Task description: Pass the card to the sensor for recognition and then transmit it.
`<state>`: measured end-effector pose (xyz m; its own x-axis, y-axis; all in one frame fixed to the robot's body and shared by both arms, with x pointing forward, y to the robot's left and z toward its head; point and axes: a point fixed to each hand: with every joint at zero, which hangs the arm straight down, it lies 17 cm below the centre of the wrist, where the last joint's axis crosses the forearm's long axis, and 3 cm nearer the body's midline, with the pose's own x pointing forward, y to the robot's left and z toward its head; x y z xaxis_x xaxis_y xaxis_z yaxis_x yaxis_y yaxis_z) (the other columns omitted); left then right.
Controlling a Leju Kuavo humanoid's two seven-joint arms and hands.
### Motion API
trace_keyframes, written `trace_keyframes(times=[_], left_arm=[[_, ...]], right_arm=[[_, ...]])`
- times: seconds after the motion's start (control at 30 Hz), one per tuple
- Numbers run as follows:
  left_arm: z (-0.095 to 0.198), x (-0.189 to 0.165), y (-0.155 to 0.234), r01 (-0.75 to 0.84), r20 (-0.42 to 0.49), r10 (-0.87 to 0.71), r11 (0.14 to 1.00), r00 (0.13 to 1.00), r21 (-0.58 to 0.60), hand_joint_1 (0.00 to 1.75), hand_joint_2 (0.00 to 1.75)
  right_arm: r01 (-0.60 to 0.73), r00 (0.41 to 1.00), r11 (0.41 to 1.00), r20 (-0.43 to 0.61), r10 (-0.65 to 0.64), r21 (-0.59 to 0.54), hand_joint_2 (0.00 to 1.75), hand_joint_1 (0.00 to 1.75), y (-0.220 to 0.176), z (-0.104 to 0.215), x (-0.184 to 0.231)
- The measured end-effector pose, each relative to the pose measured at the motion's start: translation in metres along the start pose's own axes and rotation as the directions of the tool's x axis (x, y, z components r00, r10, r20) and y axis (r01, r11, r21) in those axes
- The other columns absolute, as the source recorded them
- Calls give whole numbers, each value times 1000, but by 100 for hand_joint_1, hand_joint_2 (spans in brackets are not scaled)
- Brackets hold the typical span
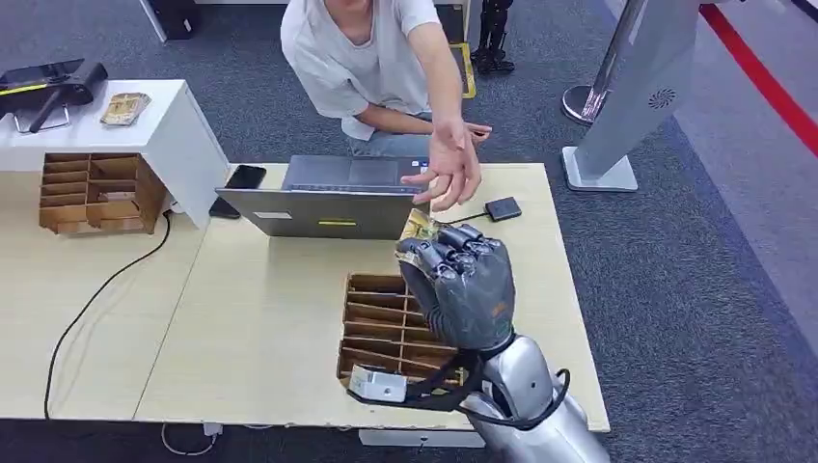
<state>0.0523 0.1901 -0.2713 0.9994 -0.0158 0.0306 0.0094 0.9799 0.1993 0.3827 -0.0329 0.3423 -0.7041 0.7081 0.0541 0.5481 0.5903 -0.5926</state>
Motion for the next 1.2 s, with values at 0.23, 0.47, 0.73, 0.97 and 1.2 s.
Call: trace_keyframes(times=[0.23,0.47,0.73,0.97,1.2], left_arm=[[-1,1,1,16,6,-16,1000,1000,-2,0,0],[-2,1,4,32,10,-32,1000,999,-2,0,0],[-2,2,5,48,16,-48,999,999,-1,0,0],[-2,2,5,51,17,-51,999,999,-6,0,0],[-3,2,6,52,16,-51,999,999,-5,0,0]], right_arm=[[-11,1000,999,8,10,35,175,175,17,-13,-10],[-26,1000,995,-15,27,93,175,175,39,-18,-28],[-24,999,990,-35,29,142,175,175,60,-15,-37],[-25,998,981,-53,36,193,175,0,78,-5,-43],[-28,997,977,-61,42,211,175,0,84,0,-46]])
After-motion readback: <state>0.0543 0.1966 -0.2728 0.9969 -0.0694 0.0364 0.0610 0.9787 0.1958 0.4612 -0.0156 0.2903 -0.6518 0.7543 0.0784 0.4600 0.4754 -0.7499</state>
